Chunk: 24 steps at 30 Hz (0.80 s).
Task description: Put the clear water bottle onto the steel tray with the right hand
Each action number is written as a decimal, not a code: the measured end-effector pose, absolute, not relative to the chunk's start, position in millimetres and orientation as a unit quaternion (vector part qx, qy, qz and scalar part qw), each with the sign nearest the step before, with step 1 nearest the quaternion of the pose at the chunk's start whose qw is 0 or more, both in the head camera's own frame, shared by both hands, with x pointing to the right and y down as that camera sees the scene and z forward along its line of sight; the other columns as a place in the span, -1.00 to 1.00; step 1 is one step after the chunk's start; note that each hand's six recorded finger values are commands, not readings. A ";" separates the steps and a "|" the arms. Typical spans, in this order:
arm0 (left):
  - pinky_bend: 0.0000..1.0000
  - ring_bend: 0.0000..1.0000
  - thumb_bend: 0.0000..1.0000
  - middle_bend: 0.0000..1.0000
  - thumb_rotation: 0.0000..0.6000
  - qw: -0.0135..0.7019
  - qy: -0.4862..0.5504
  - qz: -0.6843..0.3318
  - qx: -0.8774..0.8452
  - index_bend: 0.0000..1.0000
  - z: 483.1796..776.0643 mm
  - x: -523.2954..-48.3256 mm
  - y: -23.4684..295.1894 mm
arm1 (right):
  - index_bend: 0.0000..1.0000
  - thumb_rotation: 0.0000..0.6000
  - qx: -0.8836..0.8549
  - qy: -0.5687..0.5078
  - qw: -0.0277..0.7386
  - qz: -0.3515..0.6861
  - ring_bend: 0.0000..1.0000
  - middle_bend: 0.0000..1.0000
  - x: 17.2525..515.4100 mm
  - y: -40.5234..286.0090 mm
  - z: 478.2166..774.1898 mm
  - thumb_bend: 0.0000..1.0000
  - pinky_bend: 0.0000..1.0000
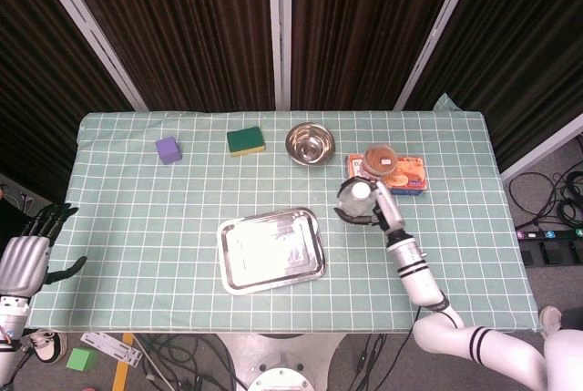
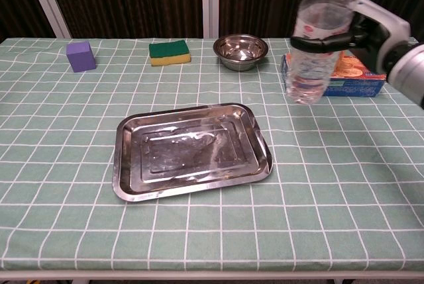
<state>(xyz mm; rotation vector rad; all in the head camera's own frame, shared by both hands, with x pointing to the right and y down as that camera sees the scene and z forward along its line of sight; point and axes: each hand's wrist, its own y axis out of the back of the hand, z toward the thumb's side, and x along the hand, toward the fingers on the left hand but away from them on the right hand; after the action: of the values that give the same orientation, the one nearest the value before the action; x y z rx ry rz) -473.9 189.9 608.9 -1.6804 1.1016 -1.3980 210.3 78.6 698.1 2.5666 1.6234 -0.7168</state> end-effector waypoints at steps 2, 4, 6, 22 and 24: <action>-0.61 -0.78 -0.49 -0.59 0.88 0.338 0.424 -0.538 -0.645 -0.63 608.8 -474.1 190.2 | 0.40 1.00 0.836 0.502 0.019 -0.220 -0.35 0.02 180.4 80.0 700.4 -0.52 -0.25; -0.61 -0.78 -0.49 -0.59 0.88 0.338 0.423 -0.538 -0.646 -0.63 608.4 -473.9 190.5 | 0.40 1.00 0.848 0.485 0.017 -0.213 -0.35 0.02 154.9 81.4 700.8 -0.52 -0.25; -0.61 -0.78 -0.49 -0.59 0.88 0.337 0.423 -0.539 -0.646 -0.63 608.4 -474.5 190.7 | 0.40 1.00 0.851 0.481 0.005 -0.210 -0.35 0.02 148.4 80.6 698.1 -0.52 -0.25; -0.61 -0.78 -0.49 -0.59 0.87 0.335 0.422 -0.541 -0.646 -0.63 612.3 -471.0 191.0 | 0.40 1.00 0.860 0.471 0.022 -0.196 -0.35 0.02 134.8 90.0 691.9 -0.52 -0.25; -0.61 -0.78 -0.49 -0.59 0.88 0.336 0.422 -0.541 -0.645 -0.63 612.1 -471.5 190.9 | 0.40 1.00 0.862 0.470 0.020 -0.189 -0.35 0.02 129.3 88.5 687.5 -0.52 -0.25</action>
<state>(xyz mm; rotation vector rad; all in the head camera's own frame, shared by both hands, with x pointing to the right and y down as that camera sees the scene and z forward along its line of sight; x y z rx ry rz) -471.5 190.9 612.1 -1.6827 1.1011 -1.4119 129.3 88.5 687.5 2.6742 1.4590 -0.5857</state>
